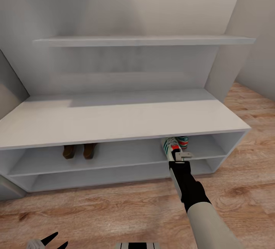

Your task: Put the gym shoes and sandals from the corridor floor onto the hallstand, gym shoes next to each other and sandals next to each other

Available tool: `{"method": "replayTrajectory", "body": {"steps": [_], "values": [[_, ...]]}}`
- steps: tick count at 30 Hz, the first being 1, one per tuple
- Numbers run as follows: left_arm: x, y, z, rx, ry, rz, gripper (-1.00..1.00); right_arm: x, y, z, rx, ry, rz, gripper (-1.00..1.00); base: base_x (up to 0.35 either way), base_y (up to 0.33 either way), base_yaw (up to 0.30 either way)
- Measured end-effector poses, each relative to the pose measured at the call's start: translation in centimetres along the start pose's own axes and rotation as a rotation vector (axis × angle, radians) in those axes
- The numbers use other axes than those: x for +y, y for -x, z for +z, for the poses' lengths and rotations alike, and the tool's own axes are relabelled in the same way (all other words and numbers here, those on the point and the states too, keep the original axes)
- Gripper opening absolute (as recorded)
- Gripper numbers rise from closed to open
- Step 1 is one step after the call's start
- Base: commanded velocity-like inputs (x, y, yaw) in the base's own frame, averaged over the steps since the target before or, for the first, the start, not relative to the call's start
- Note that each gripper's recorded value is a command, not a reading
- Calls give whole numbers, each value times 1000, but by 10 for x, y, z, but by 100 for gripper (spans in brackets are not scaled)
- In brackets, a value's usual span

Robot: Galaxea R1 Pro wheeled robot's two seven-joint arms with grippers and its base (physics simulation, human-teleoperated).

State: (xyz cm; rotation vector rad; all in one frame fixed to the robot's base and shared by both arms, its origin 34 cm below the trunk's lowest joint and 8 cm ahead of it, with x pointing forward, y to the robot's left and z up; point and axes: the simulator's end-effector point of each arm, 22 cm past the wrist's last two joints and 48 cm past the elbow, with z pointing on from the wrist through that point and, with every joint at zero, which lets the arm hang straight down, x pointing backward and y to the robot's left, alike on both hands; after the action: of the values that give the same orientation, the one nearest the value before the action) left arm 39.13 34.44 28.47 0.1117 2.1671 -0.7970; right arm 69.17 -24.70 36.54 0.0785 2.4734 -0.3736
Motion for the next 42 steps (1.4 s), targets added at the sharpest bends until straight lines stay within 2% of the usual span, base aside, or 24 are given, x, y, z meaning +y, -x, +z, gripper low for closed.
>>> {"method": "replayTrajectory", "body": {"steps": [19,42], "values": [[-1,0,0,3,-4,3,100,-7,10,-3,-21,-19,-9,-100,109,47,0],[-2,-1,1,3,-4,1,100,-4,10,-3,-23,-6,8,-100,83,6,0]]}}
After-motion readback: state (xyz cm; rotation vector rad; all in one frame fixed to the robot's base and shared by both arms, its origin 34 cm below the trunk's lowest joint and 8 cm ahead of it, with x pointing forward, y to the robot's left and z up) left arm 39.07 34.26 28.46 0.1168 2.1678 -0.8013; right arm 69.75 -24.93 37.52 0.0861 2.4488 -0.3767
